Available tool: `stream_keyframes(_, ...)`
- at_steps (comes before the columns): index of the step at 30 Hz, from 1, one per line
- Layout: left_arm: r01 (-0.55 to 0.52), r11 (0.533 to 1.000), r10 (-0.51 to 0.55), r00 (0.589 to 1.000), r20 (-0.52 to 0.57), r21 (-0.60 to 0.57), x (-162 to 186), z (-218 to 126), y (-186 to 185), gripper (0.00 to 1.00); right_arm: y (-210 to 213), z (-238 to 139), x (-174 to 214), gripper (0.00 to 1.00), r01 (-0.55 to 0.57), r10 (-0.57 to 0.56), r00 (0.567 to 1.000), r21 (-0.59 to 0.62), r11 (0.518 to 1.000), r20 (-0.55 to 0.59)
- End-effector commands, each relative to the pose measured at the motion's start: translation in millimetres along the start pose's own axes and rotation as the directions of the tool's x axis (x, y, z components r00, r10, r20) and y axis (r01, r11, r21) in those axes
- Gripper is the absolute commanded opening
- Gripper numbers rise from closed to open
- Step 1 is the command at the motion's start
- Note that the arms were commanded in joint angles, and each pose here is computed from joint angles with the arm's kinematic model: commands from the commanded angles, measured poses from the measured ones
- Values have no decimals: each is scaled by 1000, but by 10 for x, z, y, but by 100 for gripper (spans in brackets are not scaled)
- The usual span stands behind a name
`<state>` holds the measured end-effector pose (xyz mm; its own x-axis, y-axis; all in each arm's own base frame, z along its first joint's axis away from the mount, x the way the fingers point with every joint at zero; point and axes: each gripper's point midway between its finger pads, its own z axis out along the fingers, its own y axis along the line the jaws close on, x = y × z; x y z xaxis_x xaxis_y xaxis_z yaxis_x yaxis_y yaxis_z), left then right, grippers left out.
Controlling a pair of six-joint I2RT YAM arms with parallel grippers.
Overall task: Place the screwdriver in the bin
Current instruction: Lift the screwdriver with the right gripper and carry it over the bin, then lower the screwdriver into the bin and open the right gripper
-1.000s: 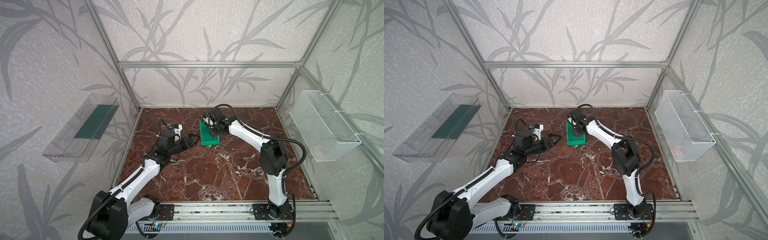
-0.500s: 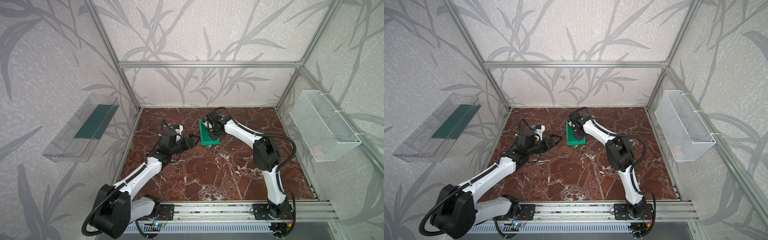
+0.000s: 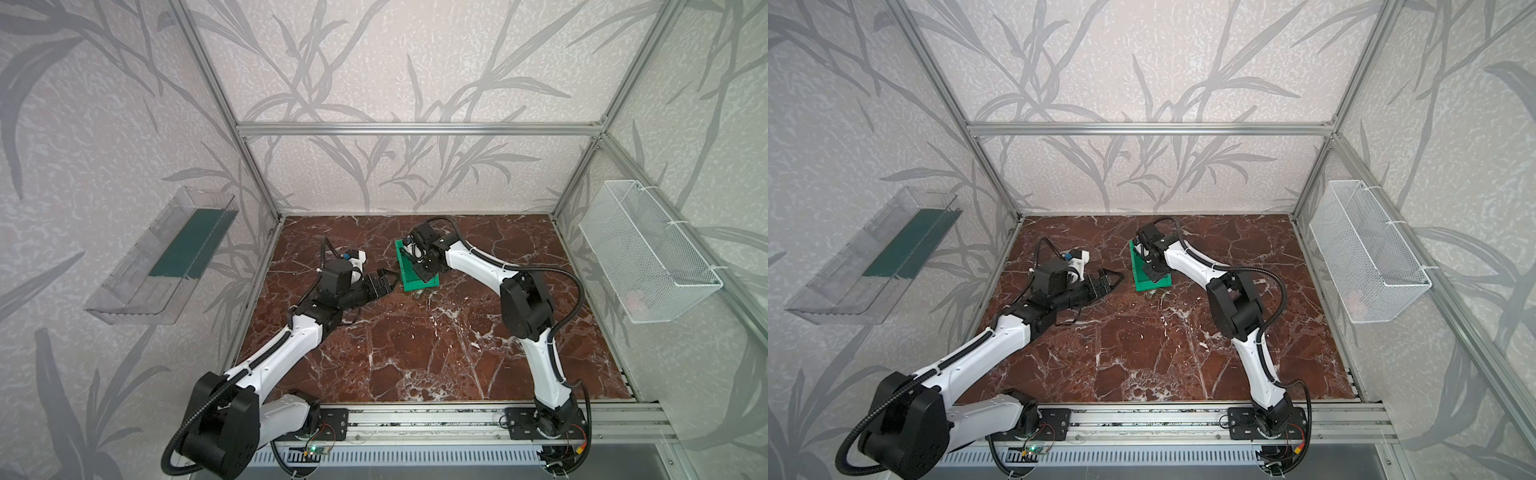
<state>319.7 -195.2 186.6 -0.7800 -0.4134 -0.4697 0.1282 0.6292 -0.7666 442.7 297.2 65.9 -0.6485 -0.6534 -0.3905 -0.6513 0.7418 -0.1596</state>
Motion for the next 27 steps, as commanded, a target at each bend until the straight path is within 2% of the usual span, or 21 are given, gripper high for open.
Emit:
stream_keyframes(1, -25, 1000, 25, 1000, 10, 11, -37, -66, -85, 99, 16, 5, -59, 0, 6, -6, 999, -13, 1000, 41)
stream_keyframes(15, -30, 1000, 30, 1000, 5, 3, -33, -73, -77, 99, -105, 132, -12, 9, 29, -32, 999, 69, 997, 41)
stream_keyframes(20, -30, 1000, 30, 1000, 2, -1, -24, -75, -70, 99, -191, 107, -10, 14, 33, -37, 999, 120, 992, 37)
stream_keyframes(27, -29, 1000, 29, 1000, 6, 0, -42, -73, -82, 99, -214, 9, -54, 19, 31, -38, 998, 127, 991, 55)
